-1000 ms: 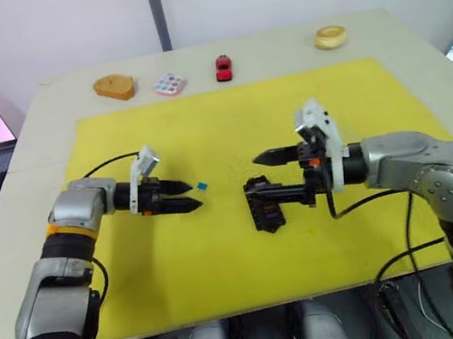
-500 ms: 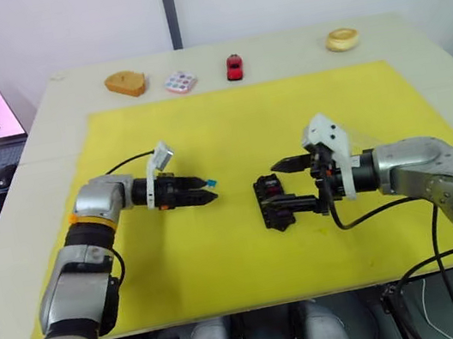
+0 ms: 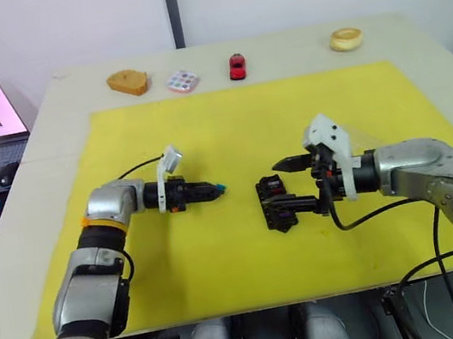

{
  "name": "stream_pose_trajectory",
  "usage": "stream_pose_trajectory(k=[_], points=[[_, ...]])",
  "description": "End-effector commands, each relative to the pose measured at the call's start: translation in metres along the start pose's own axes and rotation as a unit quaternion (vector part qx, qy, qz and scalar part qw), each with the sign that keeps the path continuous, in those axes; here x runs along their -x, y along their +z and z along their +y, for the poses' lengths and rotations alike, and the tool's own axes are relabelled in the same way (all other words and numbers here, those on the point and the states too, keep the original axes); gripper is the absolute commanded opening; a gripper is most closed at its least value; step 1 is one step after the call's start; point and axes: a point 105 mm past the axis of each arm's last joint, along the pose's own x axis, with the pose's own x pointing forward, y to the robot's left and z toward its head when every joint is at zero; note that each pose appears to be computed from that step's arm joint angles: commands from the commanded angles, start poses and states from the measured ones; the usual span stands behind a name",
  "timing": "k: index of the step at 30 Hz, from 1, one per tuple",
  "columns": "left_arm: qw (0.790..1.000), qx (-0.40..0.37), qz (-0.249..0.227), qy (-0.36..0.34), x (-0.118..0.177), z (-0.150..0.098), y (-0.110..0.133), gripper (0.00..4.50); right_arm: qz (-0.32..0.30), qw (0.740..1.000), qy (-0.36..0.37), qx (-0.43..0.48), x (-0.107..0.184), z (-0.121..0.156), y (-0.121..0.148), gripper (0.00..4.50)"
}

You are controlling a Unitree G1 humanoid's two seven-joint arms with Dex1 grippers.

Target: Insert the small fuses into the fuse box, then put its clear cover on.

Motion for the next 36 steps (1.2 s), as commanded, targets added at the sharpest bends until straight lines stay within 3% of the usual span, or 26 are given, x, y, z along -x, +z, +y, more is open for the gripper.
stream_pose_trajectory(k=[1, 11, 19, 27, 36], points=[[0.999, 0.050, 0.011, -0.008, -0.010, 0.003, -0.026, 0.20, -0.012, 0.999, -0.019, 0.023, 0.008, -0.003, 0.008, 4.50], [0.998, 0.043, -0.049, -0.006, 0.003, -0.007, -0.014, 0.08, -0.020, 0.999, -0.026, 0.014, 0.011, -0.008, 0.010, 4.50], [0.984, -0.037, -0.174, 0.016, 0.031, -0.045, 0.037, 0.08, -0.038, 0.998, -0.009, -0.048, 0.014, -0.023, 0.033, 4.50], [0.966, -0.128, -0.214, 0.074, 0.057, -0.091, 0.053, 0.08, -0.094, 0.994, 0.050, -0.017, 0.013, -0.036, 0.070, 4.50], [0.949, -0.187, -0.212, 0.139, 0.082, -0.117, 0.055, 0.08, -0.118, 0.983, 0.142, -0.003, 0.006, -0.030, 0.105, 4.50]])
